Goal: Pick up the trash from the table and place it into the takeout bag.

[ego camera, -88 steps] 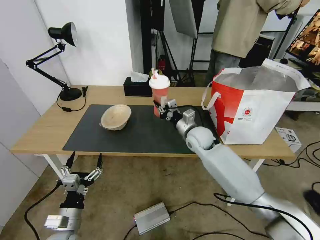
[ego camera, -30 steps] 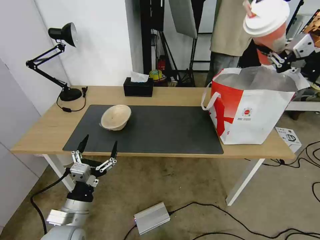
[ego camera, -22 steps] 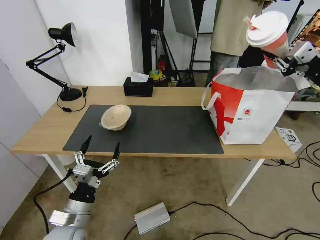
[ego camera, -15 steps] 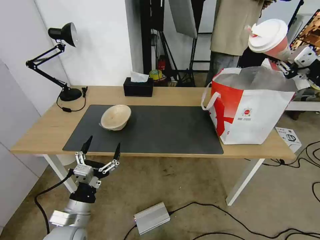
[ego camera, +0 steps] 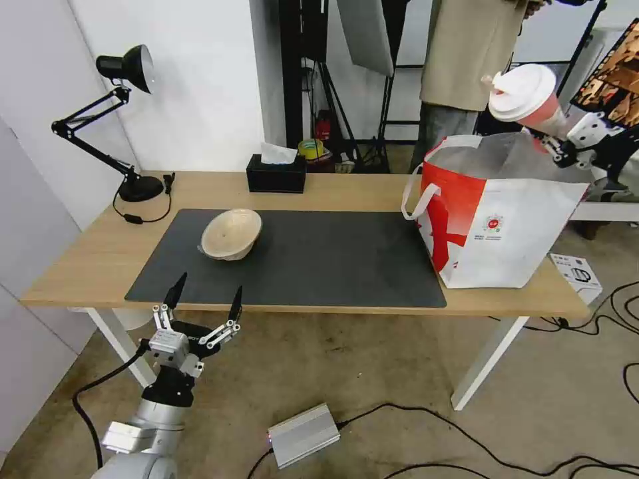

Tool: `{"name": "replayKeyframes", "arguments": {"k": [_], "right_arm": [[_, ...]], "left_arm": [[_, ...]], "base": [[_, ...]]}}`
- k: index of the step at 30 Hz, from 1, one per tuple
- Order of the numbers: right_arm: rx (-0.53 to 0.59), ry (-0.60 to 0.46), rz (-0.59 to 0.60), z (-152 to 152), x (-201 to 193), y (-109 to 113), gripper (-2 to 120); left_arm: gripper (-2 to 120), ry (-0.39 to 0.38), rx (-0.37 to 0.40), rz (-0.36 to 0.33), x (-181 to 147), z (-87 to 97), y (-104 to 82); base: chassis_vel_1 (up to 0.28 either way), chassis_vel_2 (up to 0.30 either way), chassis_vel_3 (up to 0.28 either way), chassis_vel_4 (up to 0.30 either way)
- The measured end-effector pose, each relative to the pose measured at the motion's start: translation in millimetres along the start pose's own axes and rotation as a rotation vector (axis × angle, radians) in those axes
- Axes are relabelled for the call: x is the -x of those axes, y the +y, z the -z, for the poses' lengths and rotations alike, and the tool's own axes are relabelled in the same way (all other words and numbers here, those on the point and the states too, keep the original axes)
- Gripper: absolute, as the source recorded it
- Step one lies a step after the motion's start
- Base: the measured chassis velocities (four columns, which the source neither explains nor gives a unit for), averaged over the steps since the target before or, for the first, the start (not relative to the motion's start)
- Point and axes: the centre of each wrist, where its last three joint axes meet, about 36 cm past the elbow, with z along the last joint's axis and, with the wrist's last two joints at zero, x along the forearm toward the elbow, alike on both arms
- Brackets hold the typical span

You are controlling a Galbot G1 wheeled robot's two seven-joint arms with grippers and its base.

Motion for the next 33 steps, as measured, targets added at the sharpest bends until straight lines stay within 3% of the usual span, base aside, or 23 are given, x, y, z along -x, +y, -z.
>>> {"name": "replayKeyframes", "arguments": {"k": [13, 33], "right_arm": [[-0.004, 0.042, 0.038, -31.1, 17.8, 12.3, 9], [-0.105, 0.086, 0.031, -49.8, 47.7, -10.3, 9]], "left_arm": [[100, 0.006, 0.008, 0.023, -8.7, -5.2, 8.6], [100, 0.009, 0.0, 0.023, -9.4, -10.4, 14.4]], "base": [[0.0, 0.0, 0.0, 0.0], [0.0, 0.0, 0.0, 0.0]]}}
